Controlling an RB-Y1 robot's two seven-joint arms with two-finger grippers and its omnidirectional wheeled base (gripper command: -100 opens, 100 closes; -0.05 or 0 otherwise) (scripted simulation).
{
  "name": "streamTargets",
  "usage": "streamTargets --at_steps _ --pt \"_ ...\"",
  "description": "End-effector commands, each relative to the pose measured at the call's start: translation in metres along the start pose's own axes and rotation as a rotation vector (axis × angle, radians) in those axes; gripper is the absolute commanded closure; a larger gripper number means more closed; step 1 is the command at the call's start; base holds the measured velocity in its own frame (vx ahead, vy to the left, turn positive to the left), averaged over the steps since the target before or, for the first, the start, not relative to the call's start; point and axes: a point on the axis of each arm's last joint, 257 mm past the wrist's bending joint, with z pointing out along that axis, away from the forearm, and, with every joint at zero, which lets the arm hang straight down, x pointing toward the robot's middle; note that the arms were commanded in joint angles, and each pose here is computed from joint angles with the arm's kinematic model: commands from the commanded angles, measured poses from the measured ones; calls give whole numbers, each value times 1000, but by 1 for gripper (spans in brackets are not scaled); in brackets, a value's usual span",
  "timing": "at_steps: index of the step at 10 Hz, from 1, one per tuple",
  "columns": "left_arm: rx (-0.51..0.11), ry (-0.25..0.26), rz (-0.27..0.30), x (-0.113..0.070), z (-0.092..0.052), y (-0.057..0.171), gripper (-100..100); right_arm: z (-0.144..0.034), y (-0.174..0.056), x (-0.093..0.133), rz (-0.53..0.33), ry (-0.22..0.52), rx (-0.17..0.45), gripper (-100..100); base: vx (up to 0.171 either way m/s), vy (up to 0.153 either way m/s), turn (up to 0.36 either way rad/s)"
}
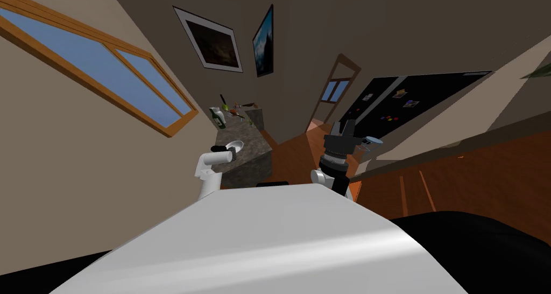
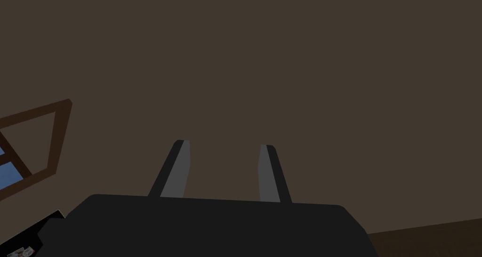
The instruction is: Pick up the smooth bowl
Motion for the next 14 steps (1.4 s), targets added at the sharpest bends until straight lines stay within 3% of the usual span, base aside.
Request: streamTargets --at_steps 1,8,12,13,14 --pt "-24 0 -5 0 -1 4 -100 0 0 0 0 0 0 0 -2 58 -51" --pt "-157 2 -37 5 -7 10 -100 0 0 0 0 0 0 0 -15 67 -92" --pt "-179 -2 -39 3 -10 10 -100 0 0 0 0 0 0 0 -17 21 -59" --pt "-182 -3 -39 3 -10 10 0 0 0 0 0 0 0 0 0 0 0" --pt "-181 -1 -38 4 -2 13 -100 0 0 0 0 0 0 0 0 0 0"
